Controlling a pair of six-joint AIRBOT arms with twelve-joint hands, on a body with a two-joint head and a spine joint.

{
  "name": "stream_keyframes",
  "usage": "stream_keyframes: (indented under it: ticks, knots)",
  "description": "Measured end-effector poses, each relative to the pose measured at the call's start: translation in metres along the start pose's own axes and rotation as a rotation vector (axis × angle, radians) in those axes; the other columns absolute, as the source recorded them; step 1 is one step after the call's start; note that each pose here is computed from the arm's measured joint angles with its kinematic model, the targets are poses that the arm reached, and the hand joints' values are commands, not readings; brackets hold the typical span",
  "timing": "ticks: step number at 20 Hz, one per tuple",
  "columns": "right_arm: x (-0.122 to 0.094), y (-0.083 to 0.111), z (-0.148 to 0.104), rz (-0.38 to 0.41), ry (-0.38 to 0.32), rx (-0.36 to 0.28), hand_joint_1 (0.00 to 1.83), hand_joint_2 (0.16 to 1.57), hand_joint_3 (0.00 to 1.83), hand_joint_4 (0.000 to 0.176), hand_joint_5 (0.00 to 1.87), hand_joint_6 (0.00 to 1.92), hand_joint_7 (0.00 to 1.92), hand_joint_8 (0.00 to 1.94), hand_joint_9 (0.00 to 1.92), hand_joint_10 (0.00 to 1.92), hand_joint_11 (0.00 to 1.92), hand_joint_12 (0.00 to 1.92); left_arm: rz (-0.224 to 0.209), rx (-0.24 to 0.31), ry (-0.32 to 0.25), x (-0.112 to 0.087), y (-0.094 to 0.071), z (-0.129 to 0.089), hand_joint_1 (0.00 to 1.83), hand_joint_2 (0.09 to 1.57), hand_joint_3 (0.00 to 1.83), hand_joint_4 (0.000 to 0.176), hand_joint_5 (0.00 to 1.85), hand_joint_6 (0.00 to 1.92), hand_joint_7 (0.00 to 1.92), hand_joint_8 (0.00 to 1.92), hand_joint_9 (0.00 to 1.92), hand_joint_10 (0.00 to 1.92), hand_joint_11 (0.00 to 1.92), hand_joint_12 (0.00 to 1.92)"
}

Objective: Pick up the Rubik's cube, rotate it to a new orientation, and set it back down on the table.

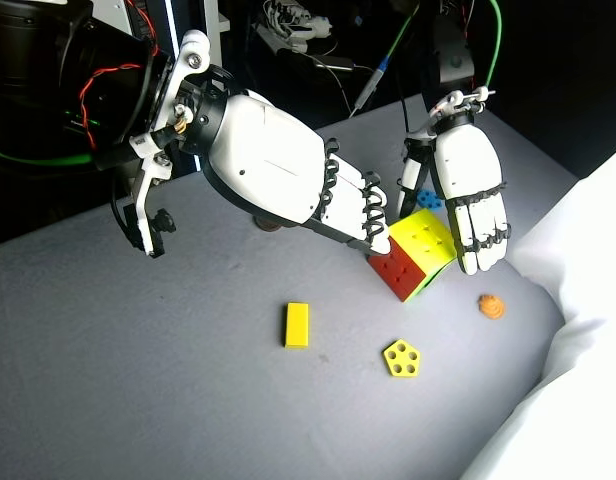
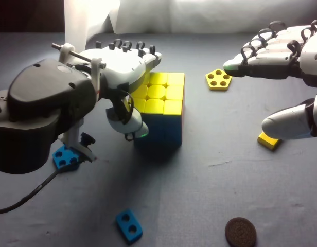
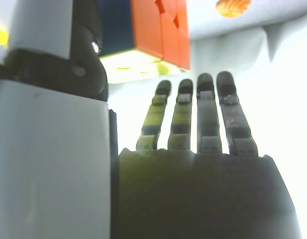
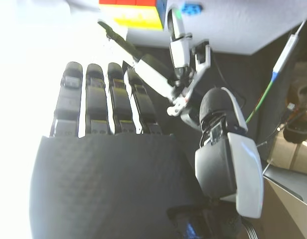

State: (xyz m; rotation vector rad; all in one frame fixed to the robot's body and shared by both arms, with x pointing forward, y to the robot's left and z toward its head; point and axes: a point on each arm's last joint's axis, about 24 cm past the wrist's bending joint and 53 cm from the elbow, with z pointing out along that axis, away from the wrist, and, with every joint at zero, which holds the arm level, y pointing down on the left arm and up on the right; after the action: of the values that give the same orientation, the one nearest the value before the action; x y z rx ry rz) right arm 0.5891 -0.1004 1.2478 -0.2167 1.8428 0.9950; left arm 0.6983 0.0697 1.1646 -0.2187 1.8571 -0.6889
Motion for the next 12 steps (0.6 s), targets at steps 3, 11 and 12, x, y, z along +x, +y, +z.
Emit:
stream_keyframes:
  ticks: [3, 11, 12]
  knots:
    - [0.001, 0.001, 0.001, 0.0, 0.004, -0.005, 0.0, 1.26, 0.0, 0.0, 0.0, 0.0, 0.02, 0.0, 0.0, 0.0, 0.0, 0.0, -0.003, 0.007, 0.013, 0.007, -0.005, 0.003, 1.02, 0.97, 0.0, 0.0, 0.0, 0.0, 0.0, 0.0, 0.0, 0.0, 0.0, 0.08]
    - [0.0, 0.003, 0.001, 0.001, 0.001, -0.008, 0.0, 1.26, 0.0, 0.0, 0.0, 0.0, 0.02, 0.0, 0.0, 0.0, 0.0, 0.0, 0.002, -0.015, 0.016, 0.01, 0.006, 0.006, 0.99, 1.02, 0.0, 0.0, 0.0, 0.0, 0.0, 0.0, 0.0, 0.0, 0.0, 0.13]
    - [0.0, 0.003, 0.002, 0.001, 0.001, -0.009, 0.0, 1.24, 0.0, 0.0, 0.0, 0.0, 0.03, 0.01, 0.01, 0.0, 0.0, 0.0, 0.003, -0.018, 0.014, 0.009, 0.007, 0.007, 1.0, 1.01, 0.0, 0.0, 0.0, 0.0, 0.0, 0.0, 0.0, 0.0, 0.0, 0.06]
